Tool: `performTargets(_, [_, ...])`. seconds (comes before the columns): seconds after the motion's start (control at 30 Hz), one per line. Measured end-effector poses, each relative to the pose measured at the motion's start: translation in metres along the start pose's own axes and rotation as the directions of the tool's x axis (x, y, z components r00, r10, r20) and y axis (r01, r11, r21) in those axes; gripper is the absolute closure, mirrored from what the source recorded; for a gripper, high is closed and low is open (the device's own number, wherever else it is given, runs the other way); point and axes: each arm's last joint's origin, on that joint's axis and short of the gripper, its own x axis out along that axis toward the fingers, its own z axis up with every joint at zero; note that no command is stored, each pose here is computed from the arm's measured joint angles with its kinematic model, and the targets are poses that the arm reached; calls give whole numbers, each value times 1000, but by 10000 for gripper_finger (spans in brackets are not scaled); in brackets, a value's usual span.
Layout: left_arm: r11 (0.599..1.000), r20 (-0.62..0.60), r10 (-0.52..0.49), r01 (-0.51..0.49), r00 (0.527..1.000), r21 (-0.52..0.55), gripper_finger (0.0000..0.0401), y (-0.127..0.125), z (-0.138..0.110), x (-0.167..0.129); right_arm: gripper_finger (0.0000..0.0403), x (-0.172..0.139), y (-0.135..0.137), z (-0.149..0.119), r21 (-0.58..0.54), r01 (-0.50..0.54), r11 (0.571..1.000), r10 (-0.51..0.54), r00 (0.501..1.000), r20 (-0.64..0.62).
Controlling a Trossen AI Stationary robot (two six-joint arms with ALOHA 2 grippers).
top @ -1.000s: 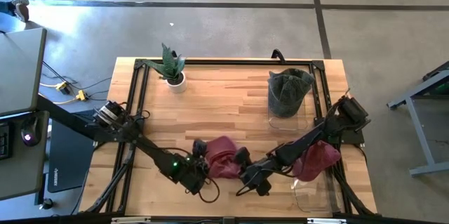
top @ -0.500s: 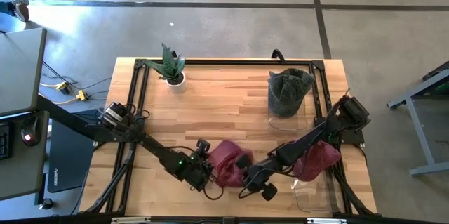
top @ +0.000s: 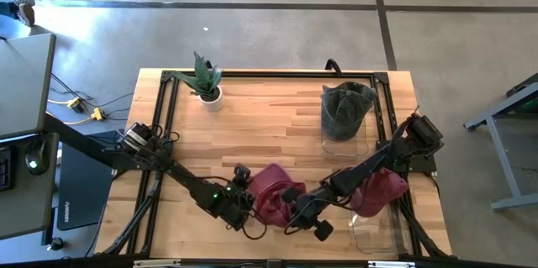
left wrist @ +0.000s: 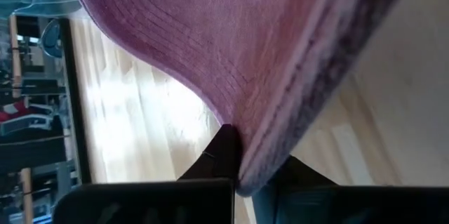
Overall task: Pick & Place hat
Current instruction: Put the red cap into the bottom transparent bin
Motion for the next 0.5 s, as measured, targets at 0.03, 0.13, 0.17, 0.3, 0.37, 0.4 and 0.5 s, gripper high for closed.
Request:
performTargets(0.03, [1000, -8, 7, -7, 1000, 8, 397, 0, -1, 0, 362, 0, 0, 0, 10, -5, 1000, 5, 1000, 1])
performTargets(0.13, [1000, -28, 11, -11, 1000, 21, 398, 0, -4, 0, 362, 0, -1, 1, 36, -2, 999, 2, 1000, 9])
performTargets(0.17, [1000, -32, 16, -15, 999, 20, 398, 1, -4, 0, 360, 0, -1, 1, 46, 16, 999, -17, 1000, 10])
performTargets(0.3, [999, -62, 40, -38, 997, 33, 399, 2, -8, 1, 333, 0, 0, 2, 88, 33, 996, -34, 999, 11])
performTargets(0.37, [998, -74, 59, -57, 996, 26, 399, 3, -10, 1, 313, -2, 2, 4, 103, 28, 994, -30, 999, 17])
performTargets(0.4, [997, -83, 69, -67, 994, 29, 399, 3, -11, 1, 301, -4, 2, 5, 110, 34, 993, -37, 999, 21])
performTargets(0.5, [998, -91, 68, -66, 994, 17, 400, 3, -13, 0, 265, -9, 4, 9, 105, 112, 988, -115, 993, 25])
